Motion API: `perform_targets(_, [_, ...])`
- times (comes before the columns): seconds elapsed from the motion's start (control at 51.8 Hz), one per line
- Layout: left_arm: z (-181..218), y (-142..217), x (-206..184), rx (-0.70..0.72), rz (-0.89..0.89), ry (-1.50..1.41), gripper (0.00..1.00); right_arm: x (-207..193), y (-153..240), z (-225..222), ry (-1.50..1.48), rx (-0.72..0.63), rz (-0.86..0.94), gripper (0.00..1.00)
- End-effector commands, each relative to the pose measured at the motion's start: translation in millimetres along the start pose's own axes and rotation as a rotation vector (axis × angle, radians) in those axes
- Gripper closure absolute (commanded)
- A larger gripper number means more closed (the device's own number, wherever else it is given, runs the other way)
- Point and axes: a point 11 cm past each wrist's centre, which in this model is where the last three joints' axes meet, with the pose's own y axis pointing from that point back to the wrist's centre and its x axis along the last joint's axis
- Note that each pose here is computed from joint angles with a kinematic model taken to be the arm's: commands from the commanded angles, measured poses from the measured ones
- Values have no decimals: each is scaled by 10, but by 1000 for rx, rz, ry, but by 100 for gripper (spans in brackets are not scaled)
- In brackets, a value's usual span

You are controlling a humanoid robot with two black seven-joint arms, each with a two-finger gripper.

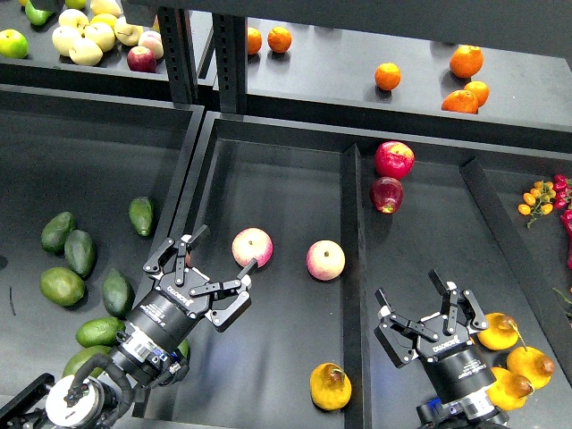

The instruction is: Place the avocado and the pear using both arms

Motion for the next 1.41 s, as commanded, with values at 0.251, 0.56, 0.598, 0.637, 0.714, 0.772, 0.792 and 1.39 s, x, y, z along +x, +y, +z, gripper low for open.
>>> perform_targets(0.251, [4,46,69,-7,22,6,1,-4,-4,5,-1,-2,1,1])
perform_targets(0.56, [-3,93,133,-9,44,10,1,5,-3,5,-4,-2,7,1])
perform_targets(0.598, [-2,93,139,-7,46,10,1,5,-3,5,-4,-2,7,1])
perform_targets(0.637, [-6,97,149,-3,49,9,1,5,-3,5,-4,-2,7,1])
perform_targets(0.714, [-26,92,149,17,51,-3,1,8,-3,5,-5,-2,10,1])
perform_targets(0.772, [-64,64,147,58,58,-48,1,14,-4,10,-8,-3,14,1])
perform_targets(0.792, [-72,66,152,66,62,-58,1,14,-4,10,-8,-3,14,1])
perform_targets(1.39, [605,-90,-164,808,288,-873,1,-126,-314,-225,-25,17,61,1])
